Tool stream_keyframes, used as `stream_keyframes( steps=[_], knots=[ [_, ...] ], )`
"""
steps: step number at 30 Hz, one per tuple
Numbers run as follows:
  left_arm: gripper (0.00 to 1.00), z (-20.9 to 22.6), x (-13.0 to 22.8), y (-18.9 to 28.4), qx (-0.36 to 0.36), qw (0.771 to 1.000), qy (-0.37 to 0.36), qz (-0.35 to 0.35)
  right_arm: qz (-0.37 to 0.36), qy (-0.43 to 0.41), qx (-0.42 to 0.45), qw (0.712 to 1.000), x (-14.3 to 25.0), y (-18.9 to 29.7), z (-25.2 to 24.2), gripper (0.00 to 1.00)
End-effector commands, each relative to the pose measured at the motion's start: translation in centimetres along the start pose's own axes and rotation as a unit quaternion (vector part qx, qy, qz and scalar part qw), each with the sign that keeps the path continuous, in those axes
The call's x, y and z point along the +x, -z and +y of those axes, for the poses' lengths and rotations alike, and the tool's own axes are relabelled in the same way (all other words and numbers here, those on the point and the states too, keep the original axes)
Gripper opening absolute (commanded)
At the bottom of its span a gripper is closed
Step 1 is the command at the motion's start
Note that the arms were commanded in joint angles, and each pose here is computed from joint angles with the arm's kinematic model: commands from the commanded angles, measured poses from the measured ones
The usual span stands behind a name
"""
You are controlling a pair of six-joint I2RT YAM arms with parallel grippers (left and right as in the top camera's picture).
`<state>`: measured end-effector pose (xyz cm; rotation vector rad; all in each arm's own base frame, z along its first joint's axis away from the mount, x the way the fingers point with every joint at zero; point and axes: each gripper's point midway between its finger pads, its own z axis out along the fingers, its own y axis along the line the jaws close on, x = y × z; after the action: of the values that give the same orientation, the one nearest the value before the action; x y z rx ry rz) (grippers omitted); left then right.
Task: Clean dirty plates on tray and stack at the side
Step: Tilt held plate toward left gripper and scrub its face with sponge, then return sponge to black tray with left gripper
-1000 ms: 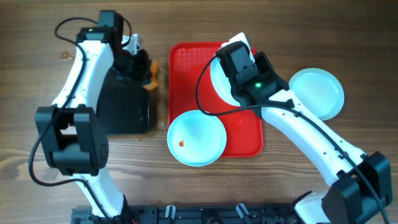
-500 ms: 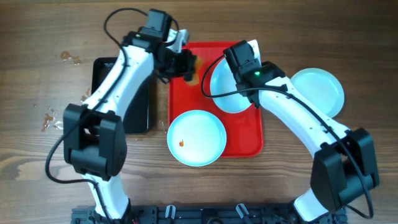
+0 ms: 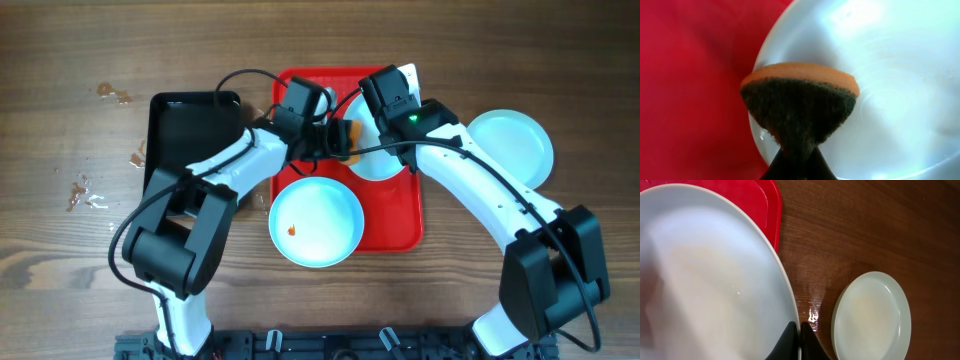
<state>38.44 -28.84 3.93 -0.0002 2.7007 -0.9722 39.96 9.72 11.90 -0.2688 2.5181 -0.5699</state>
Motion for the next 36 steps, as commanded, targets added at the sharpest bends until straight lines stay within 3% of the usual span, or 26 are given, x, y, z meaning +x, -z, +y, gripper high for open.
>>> stream_keyframes(
  steps=[1,7,13,16,24,28,31,36],
  knots=[
    [0.04,0.9,0.2,-1.2,-0.023,1.000,0.002,-0.013,-0.004,0.000,0.014,1.000,-0.4,0.0,-0.4,0.04],
    [0.04,3.5,0.8,-3.4,-0.052,0.998,0.015,-0.006,-0.002,0.002,0.014,1.000,-0.3,0.0,-0.5,0.04],
    [0.04,8.0,-1.4,-1.8,-0.123,0.990,0.045,-0.045,0.003,0.005,0.015,1.000,0.0,0.0,-0.5,0.04],
    [0.04,8.7,-2.6,-0.5,-0.124,0.989,0.058,-0.058,0.004,0.006,0.015,1.000,0.0,0.0,-0.5,0.04],
    [0.04,6.0,-7.6,6.5,-0.106,0.984,0.057,-0.134,0.005,0.007,0.019,1.000,0.1,0.0,-0.6,0.04],
    [0.04,7.8,-7.9,10.8,-0.128,0.978,0.088,-0.141,0.004,0.007,0.024,1.000,0.0,0.1,-0.8,0.04],
    [0.04,9.0,-7.6,14.9,-0.152,0.975,0.072,-0.142,0.001,0.005,0.024,1.000,-0.1,0.1,-0.8,0.04],
    [0.04,15.8,-4.2,19.5,-0.273,0.949,0.122,-0.099,-0.046,0.065,0.020,0.997,-2.4,1.2,-0.8,0.04]
  ],
)
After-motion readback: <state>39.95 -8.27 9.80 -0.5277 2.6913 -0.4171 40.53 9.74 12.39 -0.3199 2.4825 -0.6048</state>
